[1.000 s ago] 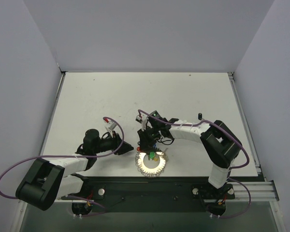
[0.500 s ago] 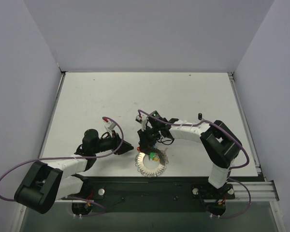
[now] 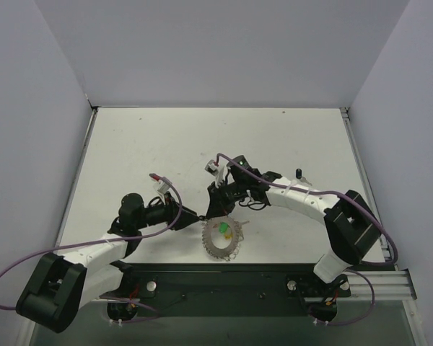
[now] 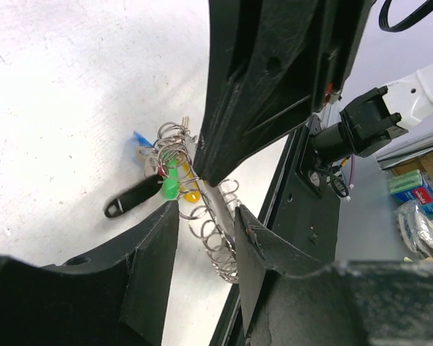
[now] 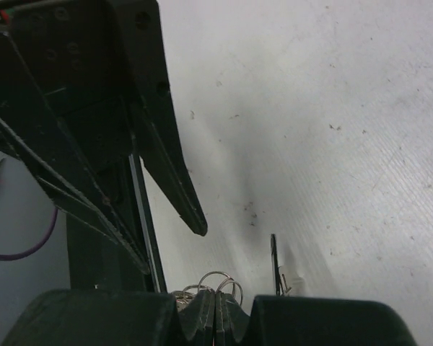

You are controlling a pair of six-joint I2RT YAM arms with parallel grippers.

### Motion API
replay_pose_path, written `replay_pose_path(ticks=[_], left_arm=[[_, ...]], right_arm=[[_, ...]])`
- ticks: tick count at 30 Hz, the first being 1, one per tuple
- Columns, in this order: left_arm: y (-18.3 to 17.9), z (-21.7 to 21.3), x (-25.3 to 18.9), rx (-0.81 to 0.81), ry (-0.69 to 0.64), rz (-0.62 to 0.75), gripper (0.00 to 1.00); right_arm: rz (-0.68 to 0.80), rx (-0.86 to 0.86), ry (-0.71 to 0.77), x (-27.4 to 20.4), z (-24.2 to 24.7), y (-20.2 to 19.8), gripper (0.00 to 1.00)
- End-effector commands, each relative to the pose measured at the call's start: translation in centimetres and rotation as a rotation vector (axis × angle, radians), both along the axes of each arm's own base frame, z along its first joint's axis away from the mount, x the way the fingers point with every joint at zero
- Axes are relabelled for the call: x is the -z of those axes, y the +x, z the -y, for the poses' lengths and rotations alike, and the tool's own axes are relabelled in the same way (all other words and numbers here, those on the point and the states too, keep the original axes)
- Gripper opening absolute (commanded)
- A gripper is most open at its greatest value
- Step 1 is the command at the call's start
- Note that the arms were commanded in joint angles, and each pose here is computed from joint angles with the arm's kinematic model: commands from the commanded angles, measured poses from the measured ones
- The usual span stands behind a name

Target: Put the keys on the keyring

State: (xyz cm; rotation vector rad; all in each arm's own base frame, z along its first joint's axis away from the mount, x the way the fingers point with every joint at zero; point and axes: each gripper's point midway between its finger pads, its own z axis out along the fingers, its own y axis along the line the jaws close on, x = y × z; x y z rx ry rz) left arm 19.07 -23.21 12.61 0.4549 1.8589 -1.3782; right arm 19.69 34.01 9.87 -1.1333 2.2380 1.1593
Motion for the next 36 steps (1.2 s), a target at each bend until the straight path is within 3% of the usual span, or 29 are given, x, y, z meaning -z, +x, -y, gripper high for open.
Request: replay_pose_path(ticks=[1,27,31,36], left_arm=[[0.4,1.0,-4.0,0.041,-0.061,0.127,0.47],[-2.1,2.2,-7.3,0.116,-0.112,0.293,0.44],[-1.5,1.9,-7.1,0.07,-0.09,0.283,0.41],[0.7,0.1,-5.6,-0.112,0.008,0.244,0.41]], right_arm=[[0.039,-0.093,0.133,-4.9,-1.1,-0.7,0.0],[0.082,-0.157,0.302,-10.8,-0.3,-3.6,0.0],[0.097,-0.121,0.28,-10.3,-0.2,-3.0,0.0],[0.119,0.003,0.19,-8.4,0.0,-0.7,0.03]])
